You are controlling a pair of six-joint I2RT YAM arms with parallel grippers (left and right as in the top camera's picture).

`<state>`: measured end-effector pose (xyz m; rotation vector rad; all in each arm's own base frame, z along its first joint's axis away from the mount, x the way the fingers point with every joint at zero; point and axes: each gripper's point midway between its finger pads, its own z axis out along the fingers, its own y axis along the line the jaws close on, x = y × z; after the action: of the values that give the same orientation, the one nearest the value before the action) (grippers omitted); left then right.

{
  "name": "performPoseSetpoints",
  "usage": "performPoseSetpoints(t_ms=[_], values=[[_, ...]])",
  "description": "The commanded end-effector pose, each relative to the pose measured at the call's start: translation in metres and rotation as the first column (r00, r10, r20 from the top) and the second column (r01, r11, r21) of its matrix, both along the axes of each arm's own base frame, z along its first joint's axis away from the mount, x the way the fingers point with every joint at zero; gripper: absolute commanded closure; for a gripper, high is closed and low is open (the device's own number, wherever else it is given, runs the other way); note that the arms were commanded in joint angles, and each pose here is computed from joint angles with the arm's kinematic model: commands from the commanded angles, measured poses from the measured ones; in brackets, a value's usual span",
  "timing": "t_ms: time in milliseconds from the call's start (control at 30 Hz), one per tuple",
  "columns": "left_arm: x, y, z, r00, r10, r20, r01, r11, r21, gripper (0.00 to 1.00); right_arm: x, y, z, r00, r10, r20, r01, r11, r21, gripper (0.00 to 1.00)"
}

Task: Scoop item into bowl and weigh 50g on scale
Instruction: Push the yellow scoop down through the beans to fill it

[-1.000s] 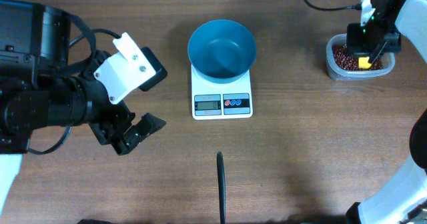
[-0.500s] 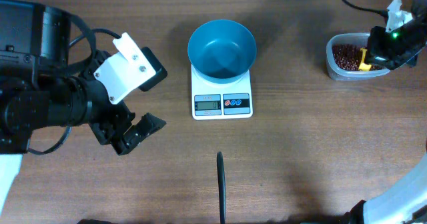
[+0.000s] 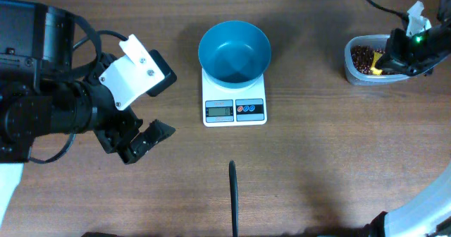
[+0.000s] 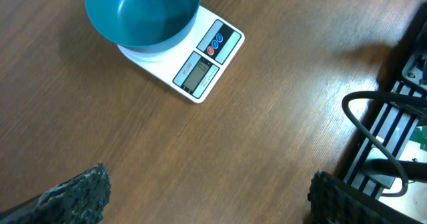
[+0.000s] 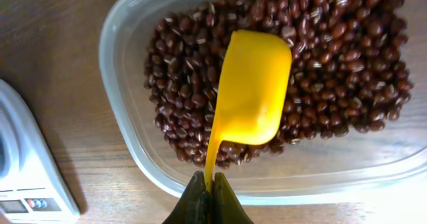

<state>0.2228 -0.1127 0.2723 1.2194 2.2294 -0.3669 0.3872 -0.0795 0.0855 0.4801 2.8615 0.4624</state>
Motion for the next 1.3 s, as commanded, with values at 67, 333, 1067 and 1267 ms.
performPoseSetpoints(t_ms=[67, 333, 1067, 1267], values=[[0.001, -0.002, 0.007, 1.0, -0.016, 0.024, 0.017, 1.0, -0.013, 0.01, -0.012, 0.0, -0.011, 0.997, -0.065, -0.032, 0.068, 0.989, 0.127, 0.96], [0.001, -0.002, 0.007, 1.0, -0.016, 0.024, 0.017, 1.0, -0.013, 0.01, -0.018, -0.01, -0.015, 0.991, -0.13, -0.005, 0.128, 0.963, 0.238, 0.96], [0.001, -0.002, 0.007, 1.0, -0.016, 0.024, 0.017, 1.0, -0.013, 0.01, -0.019, -0.028, 0.003, 0.977, -0.192, 0.092, 0.142, 0.91, 0.391, 0.96], [0.001, -0.002, 0.007, 1.0, -0.016, 0.024, 0.017, 1.0, -0.013, 0.01, -0.023, -0.038, 0.006, 0.97, -0.212, 0.122, 0.142, 0.896, 0.422, 0.96]])
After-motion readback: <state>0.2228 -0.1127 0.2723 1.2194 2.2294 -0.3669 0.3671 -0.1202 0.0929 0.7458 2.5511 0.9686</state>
